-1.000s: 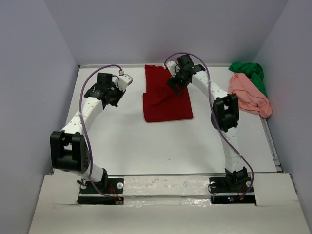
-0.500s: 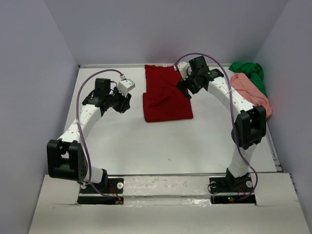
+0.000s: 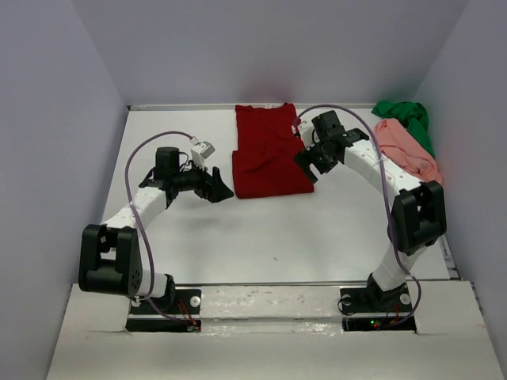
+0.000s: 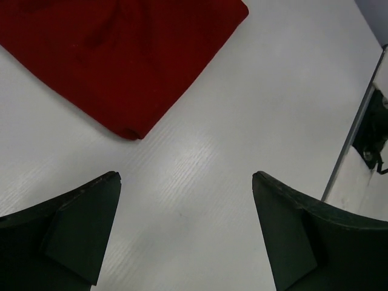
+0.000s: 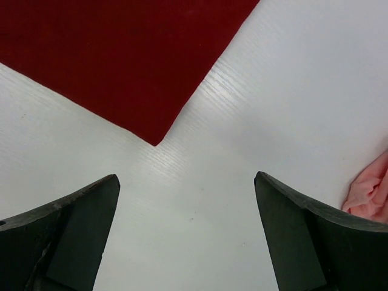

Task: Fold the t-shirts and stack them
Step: Fold the folded rectangular tshirt in 1/3 of the way, then grab one side of the 2/3 rectangular tshirt with both arms

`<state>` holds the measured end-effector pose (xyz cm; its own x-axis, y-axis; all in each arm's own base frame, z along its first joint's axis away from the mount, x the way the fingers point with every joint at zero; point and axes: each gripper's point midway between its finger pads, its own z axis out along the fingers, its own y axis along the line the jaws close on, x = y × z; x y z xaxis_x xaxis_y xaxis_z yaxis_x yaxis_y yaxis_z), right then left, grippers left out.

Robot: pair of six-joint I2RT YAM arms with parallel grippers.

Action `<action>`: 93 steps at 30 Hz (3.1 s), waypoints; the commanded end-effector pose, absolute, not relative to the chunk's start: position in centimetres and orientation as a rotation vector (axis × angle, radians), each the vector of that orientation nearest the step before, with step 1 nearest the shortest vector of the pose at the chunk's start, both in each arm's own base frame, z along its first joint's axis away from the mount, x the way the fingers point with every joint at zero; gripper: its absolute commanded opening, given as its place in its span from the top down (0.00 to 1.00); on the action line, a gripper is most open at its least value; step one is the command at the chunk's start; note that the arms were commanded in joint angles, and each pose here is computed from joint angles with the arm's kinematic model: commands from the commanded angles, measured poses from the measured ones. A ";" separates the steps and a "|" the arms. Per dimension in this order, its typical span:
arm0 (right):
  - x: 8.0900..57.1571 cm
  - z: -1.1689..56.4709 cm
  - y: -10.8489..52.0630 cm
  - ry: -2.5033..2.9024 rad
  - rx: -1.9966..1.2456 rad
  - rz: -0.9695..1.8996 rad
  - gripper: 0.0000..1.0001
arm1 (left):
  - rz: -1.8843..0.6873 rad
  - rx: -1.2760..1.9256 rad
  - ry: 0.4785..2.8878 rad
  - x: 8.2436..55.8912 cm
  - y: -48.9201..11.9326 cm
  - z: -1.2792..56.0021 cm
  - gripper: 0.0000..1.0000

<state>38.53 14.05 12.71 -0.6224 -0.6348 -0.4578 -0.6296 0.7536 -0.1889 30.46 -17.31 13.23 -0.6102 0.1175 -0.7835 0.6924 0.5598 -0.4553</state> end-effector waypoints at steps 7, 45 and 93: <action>39.2 16.0 12.5 2.388 -0.716 0.026 0.00 | -1.315 0.451 1.997 31.2 -18.9 15.1 0.01; 40.2 9.0 15.0 2.616 -0.528 0.365 0.28 | -0.882 0.542 2.434 34.7 -20.5 5.1 0.44; 37.8 2.4 15.8 2.828 -0.618 0.492 0.44 | -0.752 0.795 2.450 34.4 -23.4 4.8 1.00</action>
<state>37.55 15.58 2.87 -0.8900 -0.3617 -0.2775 -0.4317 0.8645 0.2576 34.42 -23.46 2.57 -0.7665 0.3706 -0.5246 0.6032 0.6958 -0.3898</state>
